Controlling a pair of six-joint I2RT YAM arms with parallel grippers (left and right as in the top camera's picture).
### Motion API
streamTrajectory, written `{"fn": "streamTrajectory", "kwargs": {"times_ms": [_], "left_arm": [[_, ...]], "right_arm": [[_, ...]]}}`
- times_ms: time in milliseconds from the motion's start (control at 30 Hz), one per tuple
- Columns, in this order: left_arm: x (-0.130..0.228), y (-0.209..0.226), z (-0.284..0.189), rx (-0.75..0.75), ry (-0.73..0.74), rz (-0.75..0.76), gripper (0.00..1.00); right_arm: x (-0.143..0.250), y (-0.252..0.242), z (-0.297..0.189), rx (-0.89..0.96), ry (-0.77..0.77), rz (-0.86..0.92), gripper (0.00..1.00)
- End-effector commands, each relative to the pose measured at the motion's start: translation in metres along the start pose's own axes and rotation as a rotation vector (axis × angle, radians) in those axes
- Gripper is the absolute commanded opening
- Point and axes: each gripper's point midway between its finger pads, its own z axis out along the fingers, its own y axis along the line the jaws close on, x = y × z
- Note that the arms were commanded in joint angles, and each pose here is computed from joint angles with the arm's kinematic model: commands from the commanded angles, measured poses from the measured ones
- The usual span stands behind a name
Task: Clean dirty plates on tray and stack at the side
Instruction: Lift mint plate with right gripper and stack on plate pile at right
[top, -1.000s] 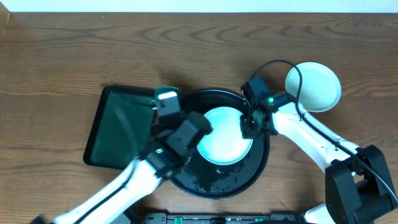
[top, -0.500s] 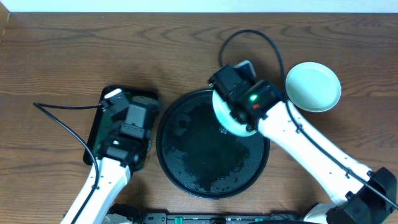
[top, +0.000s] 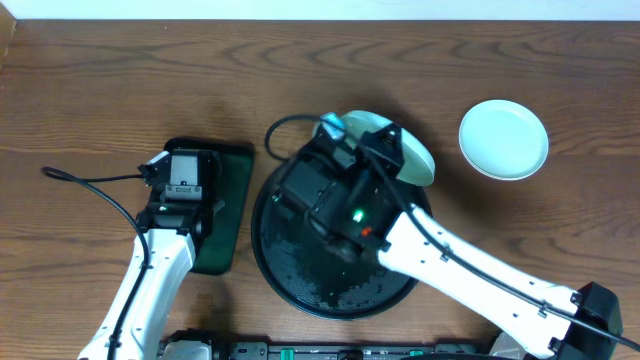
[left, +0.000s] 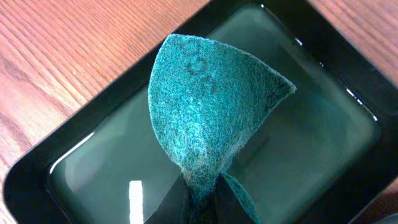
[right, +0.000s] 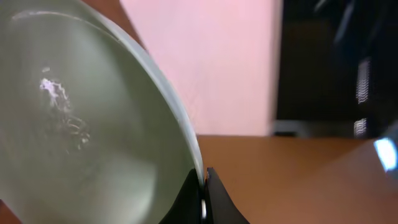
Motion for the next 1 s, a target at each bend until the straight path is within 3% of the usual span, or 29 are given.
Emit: {"fn": "streamTrajectory", "kwargs": {"times_ms": [0,100,267,400,567,767,967], "left_arm": [[0.003,0.000,0.002,0.004,0.015,0.007,0.07],[0.003,0.000,0.002,0.004,0.015,0.007,0.07],[0.004,0.001,0.002,0.003,0.016,0.027,0.08],[0.004,0.001,0.002,0.002,0.018,0.027,0.08],[0.003,0.001,0.002,0.004,0.014,0.026,0.07],[-0.004,-0.006,0.003,0.028,-0.016,0.006,0.08],[0.000,-0.010,0.020,0.009,0.008,0.014,0.10]], "right_arm": [[-0.003,-0.029,-0.014,0.111,-0.004,-0.095,0.01],[-0.017,-0.012,-0.015,0.008,-0.065,0.001,0.01],[-0.034,0.083,-0.020,-0.575,-0.191,0.064,0.01],[-0.009,0.086,0.031,-0.701,-0.008,0.381,0.01],[0.031,0.087,0.087,-0.938,0.130,0.623,0.01],[0.104,0.058,0.156,-1.041,0.263,1.027,0.02],[0.186,0.032,0.200,-0.943,0.370,1.247,0.02]]}}
